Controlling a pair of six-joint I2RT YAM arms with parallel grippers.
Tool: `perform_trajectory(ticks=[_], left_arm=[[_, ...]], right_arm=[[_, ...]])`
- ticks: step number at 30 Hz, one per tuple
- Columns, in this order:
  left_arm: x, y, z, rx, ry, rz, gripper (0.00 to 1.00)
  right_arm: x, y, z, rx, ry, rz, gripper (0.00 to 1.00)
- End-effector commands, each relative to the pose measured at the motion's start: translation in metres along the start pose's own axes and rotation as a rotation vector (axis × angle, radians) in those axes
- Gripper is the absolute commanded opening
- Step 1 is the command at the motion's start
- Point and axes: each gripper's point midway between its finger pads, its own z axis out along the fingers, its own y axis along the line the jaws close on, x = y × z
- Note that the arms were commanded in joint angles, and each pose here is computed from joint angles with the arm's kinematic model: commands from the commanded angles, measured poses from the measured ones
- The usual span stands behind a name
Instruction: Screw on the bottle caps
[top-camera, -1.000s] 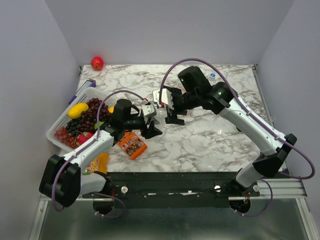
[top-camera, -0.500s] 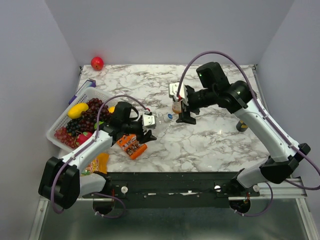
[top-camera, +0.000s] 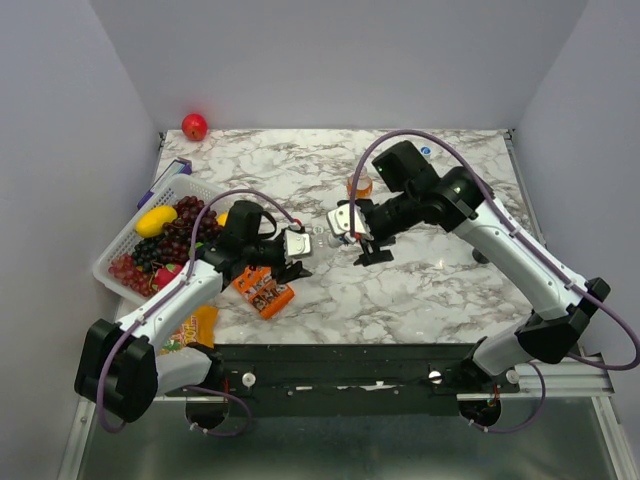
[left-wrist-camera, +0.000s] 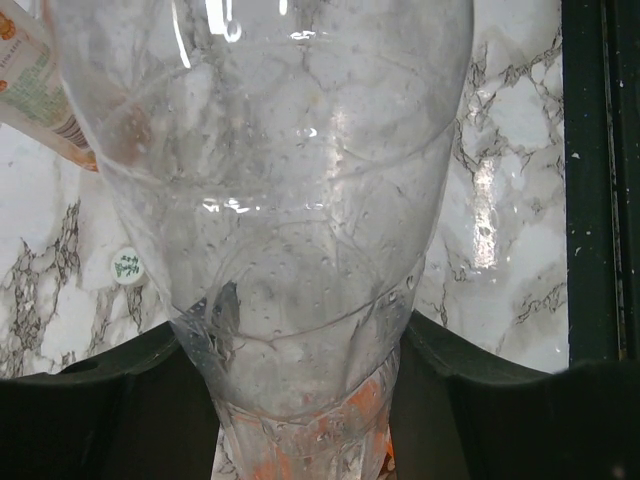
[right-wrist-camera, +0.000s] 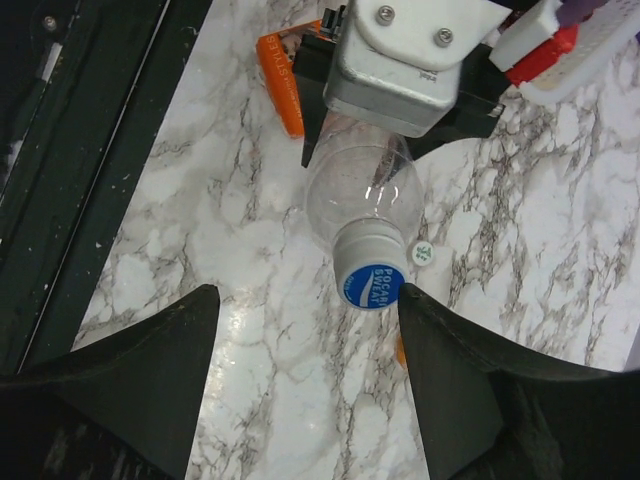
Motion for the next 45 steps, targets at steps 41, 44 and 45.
perform_trajectory(ticks=[41, 44, 45], left_arm=[[-0.040, 0.058, -0.014, -0.375, -0.087, 0.149, 0.00], [-0.045, 0.072, -0.027, -0.517, -0.097, 0.171, 0.00], [-0.046, 0.073, -0.028, -0.539, -0.100, 0.175, 0.00]], right_arm=[[0.010, -0.008, 0.037, -0.047, -0.003, 0.382, 0.18], [0.013, -0.009, 0.037, -0.035, -0.010, 0.445, 0.17], [0.016, -0.011, 0.037, -0.031, -0.009, 0.463, 0.16]])
